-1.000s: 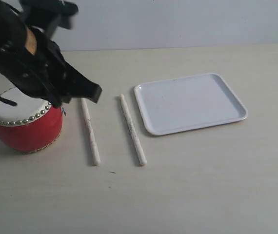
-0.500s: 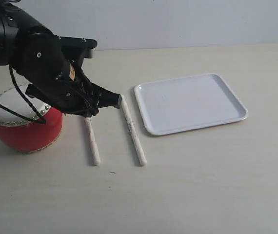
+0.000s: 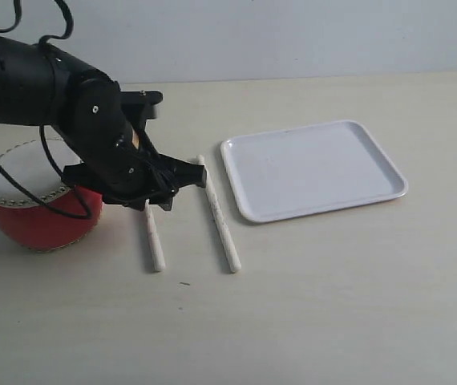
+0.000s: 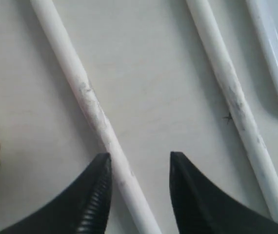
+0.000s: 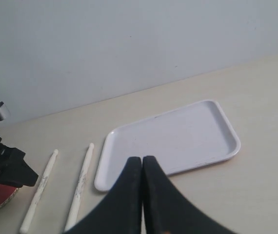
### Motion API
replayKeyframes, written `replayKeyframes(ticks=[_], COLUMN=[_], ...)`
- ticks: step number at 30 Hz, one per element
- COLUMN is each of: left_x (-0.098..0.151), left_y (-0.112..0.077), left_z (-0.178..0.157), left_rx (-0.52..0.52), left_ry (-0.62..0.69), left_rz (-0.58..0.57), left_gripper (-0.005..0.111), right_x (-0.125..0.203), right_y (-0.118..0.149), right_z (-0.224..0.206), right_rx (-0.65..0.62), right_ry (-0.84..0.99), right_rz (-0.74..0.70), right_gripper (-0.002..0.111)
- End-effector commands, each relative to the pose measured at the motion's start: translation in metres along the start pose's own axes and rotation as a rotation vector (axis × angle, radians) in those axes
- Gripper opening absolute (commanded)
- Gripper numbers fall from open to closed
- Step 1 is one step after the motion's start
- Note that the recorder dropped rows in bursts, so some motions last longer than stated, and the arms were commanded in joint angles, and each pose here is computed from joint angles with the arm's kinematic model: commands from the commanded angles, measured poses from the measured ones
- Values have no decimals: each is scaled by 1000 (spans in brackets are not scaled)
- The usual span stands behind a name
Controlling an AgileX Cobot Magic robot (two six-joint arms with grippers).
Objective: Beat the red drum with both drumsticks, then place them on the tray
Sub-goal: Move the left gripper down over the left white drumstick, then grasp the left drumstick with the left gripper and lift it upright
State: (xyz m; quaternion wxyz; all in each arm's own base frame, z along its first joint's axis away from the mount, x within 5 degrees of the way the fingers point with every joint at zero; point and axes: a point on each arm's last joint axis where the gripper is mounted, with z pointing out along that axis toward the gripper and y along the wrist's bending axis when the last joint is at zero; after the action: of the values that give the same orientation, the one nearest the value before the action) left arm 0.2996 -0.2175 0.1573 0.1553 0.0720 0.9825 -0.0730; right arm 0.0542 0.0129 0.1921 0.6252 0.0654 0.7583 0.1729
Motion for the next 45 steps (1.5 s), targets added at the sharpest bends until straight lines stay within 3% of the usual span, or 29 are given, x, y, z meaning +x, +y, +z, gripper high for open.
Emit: replayKeyframes(ticks=[1, 7, 20, 26, 45], left_x=[-7, -12, -25, -26, -13], left_y=[-4, -5, 23, 23, 26], left_z=[7, 20, 25, 25, 77], left_rx=[9, -3, -56, -54, -70], left_ry=[-4, 3, 9, 1, 62], left_rz=[-22, -15, -57, -55, -57], left_gripper=[39, 39, 39, 39, 36], right_x=[2, 2, 2, 2, 2], right_y=[-1, -1, 0, 0, 0], right_z=[0, 0, 0, 0, 0], right_rx=[4, 3, 0, 0, 0], right_ry=[4, 6, 8, 8, 8], right_rz=[3, 6, 15, 17, 18], right_gripper=[0, 0, 0, 0, 0])
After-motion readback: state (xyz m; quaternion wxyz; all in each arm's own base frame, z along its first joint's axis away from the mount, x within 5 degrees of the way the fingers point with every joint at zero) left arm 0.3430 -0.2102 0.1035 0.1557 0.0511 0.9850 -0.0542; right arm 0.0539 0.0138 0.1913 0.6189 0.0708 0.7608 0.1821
